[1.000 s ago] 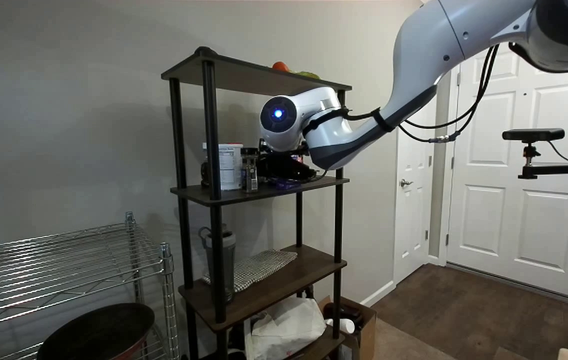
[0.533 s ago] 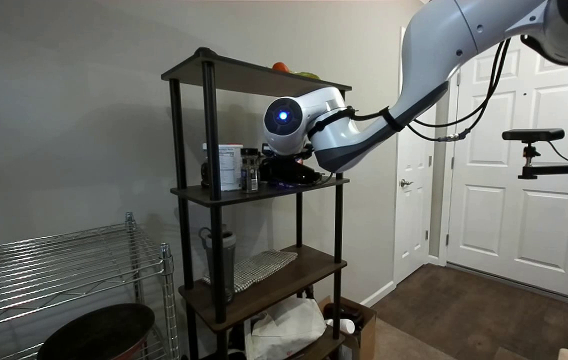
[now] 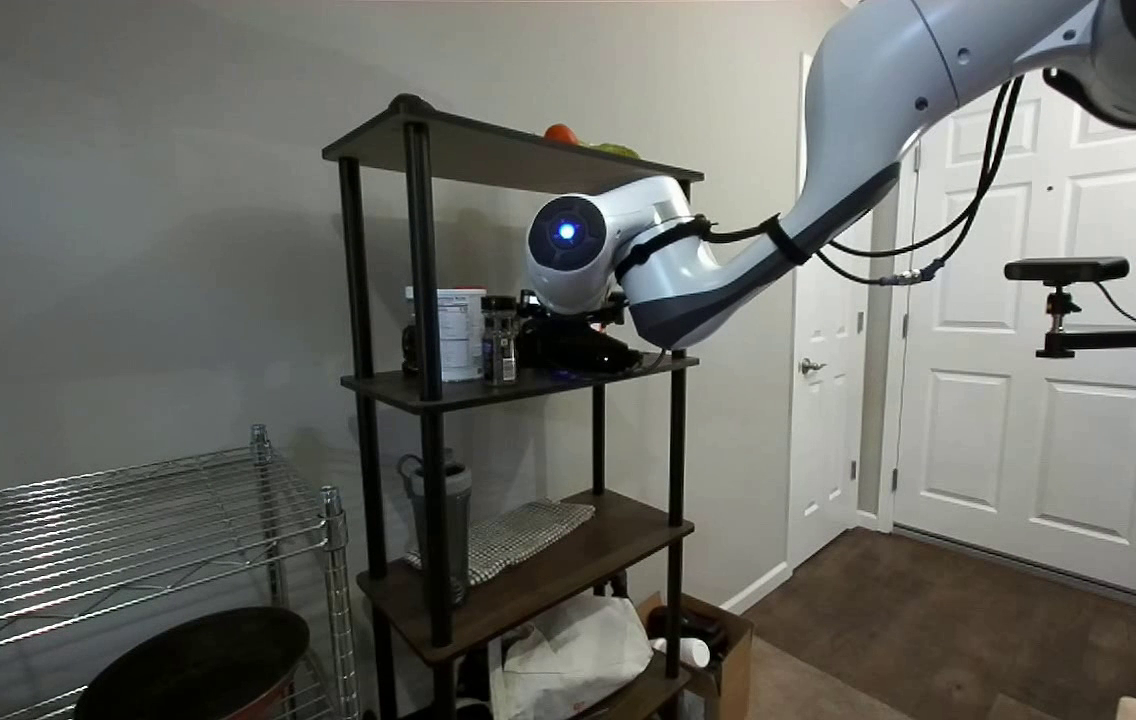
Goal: Move the orange box on the second shelf to the right
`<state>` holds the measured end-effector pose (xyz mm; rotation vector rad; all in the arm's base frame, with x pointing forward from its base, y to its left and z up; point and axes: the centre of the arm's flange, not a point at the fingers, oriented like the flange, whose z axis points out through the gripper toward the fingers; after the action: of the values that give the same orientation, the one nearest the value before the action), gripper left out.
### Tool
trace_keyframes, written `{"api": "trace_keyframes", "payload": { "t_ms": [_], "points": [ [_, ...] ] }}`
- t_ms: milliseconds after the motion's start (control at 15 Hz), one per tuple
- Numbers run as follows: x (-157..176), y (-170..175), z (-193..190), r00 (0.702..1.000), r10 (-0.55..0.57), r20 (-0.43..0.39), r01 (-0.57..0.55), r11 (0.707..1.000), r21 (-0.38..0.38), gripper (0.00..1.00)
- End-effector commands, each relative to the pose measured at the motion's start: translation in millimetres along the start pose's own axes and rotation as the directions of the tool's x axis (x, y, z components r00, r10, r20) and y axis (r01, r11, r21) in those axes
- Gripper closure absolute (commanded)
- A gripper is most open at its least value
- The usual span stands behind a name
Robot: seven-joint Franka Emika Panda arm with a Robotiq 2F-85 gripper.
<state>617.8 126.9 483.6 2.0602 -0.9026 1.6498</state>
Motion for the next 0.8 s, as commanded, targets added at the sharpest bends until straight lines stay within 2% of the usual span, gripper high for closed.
{"api": "trace_keyframes", "payload": {
  "t_ms": [0,667,733],
  "points": [
    [4,0,1,1.0,0.003,-0.003,-0.003,1.0,-0.005,0.0],
    [0,-19,40,1.0,-0.003,-0.009,0.003,1.0,-0.027,0.02],
    [1,-18,42,1.0,-0.007,-0.017,0.007,1.0,-0.022,0.27]
  ]
}}
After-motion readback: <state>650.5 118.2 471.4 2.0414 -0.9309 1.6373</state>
